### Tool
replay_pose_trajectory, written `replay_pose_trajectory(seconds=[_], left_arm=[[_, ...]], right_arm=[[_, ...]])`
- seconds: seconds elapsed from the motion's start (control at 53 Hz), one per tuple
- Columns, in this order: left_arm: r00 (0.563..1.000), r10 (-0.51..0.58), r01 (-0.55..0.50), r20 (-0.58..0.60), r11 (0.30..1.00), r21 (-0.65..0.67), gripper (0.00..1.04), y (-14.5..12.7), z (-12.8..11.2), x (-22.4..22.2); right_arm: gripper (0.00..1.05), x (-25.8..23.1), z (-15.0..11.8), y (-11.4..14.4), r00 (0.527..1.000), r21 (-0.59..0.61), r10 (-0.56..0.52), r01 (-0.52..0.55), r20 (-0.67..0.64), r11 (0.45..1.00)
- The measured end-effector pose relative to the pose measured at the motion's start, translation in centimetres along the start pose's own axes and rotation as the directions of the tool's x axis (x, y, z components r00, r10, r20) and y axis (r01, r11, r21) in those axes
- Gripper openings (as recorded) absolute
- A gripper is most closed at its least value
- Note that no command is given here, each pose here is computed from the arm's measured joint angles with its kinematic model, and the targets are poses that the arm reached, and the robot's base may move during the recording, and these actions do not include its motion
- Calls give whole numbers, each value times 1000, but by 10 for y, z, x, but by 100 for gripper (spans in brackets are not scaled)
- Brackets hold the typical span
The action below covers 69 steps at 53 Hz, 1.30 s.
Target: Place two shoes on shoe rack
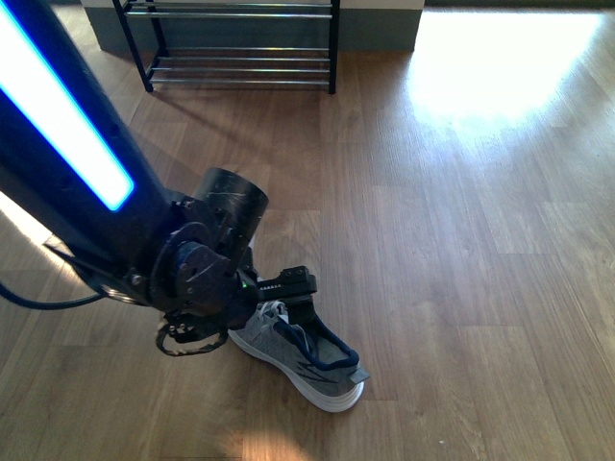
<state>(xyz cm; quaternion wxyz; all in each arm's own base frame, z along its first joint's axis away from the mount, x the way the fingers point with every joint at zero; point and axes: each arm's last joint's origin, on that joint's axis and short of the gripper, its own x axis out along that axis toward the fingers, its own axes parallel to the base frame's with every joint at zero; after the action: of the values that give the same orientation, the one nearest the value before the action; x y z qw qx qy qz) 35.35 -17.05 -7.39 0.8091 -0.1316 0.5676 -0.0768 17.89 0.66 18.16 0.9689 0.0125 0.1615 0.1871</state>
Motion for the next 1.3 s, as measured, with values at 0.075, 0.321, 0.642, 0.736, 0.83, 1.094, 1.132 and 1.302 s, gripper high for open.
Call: replay_pose_trajectory(seconds=[0.075, 0.321, 0.642, 0.736, 0.83, 1.094, 1.132, 1.302], left_arm=[[1000, -9, 9, -18, 1000, 18, 95, -4, 2, 11], [994, 24, -13, -103, 994, 107, 95, -3, 0, 31], [986, 58, -23, -155, 976, 217, 95, -7, 1, 50], [985, 74, -37, -158, 973, 228, 95, -7, 1, 53], [978, 123, -78, -169, 965, 252, 95, -3, -3, 60], [962, 211, -158, -171, 946, 283, 86, 2, -12, 74], [961, 219, -164, -168, 944, 287, 81, 2, -12, 74], [949, 280, -227, -142, 924, 307, 48, 4, -16, 74]], right_arm=[[1, 0, 0, 0, 1000, 0, 0, 0, 0, 1000], [1, 0, 0, 0, 1000, 0, 0, 0, 0, 1000], [1, 0, 0, 0, 1000, 0, 0, 0, 0, 1000], [1, 0, 0, 0, 1000, 0, 0, 0, 0, 1000], [1, 0, 0, 0, 1000, 0, 0, 0, 0, 1000], [1, 0, 0, 0, 1000, 0, 0, 0, 0, 1000], [1, 0, 0, 0, 1000, 0, 0, 0, 0, 1000], [1, 0, 0, 0, 1000, 0, 0, 0, 0, 1000]])
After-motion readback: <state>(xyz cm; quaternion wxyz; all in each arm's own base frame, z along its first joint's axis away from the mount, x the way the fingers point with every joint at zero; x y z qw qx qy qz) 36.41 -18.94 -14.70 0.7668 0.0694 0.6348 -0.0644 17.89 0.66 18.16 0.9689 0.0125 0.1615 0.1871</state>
